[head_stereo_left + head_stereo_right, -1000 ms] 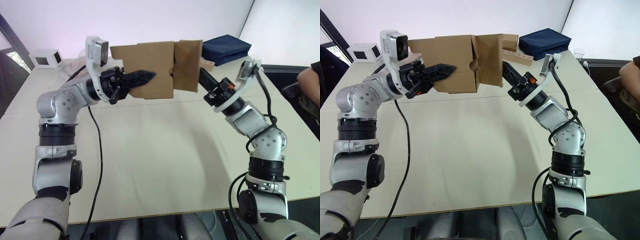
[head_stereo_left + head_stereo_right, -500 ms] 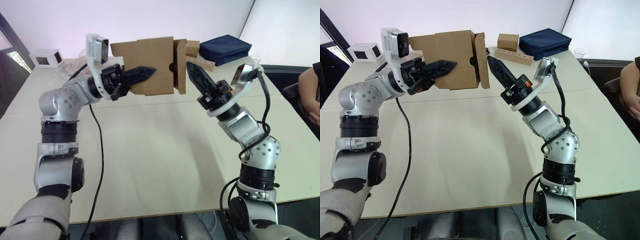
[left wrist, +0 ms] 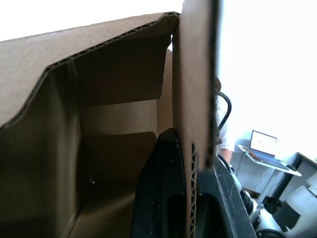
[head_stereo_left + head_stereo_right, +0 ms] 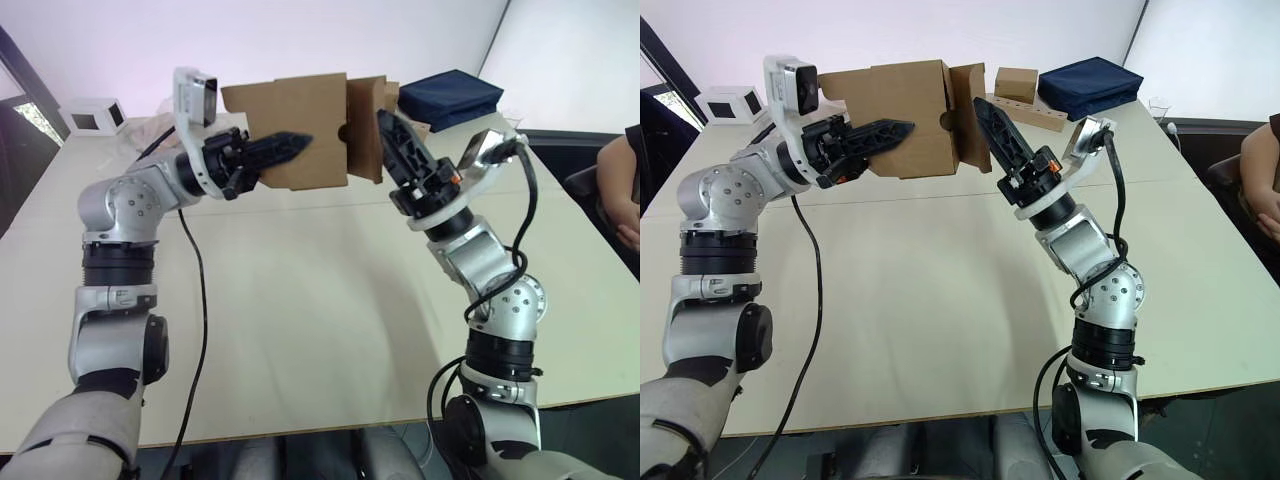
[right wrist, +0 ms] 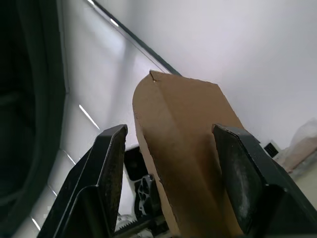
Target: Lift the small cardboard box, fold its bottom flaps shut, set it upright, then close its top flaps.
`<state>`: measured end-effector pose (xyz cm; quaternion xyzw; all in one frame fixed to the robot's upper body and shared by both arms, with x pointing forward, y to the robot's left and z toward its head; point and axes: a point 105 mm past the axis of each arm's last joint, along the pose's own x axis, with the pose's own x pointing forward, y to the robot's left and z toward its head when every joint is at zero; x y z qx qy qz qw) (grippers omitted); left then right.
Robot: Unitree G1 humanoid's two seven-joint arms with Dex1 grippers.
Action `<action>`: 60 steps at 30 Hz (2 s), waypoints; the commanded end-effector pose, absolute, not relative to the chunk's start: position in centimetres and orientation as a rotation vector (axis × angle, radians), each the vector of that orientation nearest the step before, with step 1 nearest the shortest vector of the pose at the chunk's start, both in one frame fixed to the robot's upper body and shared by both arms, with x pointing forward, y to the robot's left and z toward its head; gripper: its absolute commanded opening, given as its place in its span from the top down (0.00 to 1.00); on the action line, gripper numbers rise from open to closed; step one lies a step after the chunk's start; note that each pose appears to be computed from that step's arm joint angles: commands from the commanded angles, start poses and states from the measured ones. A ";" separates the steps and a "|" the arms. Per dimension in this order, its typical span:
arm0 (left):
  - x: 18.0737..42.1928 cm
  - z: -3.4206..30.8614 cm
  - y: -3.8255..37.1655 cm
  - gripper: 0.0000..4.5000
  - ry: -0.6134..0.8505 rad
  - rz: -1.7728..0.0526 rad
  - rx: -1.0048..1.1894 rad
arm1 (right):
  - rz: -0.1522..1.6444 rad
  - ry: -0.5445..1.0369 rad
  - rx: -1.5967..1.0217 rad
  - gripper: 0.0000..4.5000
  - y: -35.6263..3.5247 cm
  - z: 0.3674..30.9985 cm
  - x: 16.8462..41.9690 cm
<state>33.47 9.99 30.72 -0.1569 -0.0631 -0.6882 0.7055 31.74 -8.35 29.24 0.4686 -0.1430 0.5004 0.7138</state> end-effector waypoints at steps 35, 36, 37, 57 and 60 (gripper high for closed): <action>33.1 32.1 10.2 1.00 -0.218 -1.538 -0.351 | 1.081 -0.324 0.946 0.37 -5.3 29.9 31.5; 33.1 32.1 10.2 1.00 -0.218 -1.536 -0.351 | 1.085 -0.323 0.944 0.37 -5.2 29.9 31.4; 33.1 32.1 10.2 1.00 -0.218 -1.534 -0.352 | 1.089 -0.322 0.942 0.37 -5.1 29.9 31.3; 33.9 32.1 10.2 1.00 -0.230 -1.502 -0.386 | 1.149 -0.299 0.976 0.37 -2.9 29.5 29.9; 33.8 32.1 10.1 1.00 -0.229 -1.503 -0.389 | 1.174 -0.273 0.961 0.37 -2.3 29.1 29.5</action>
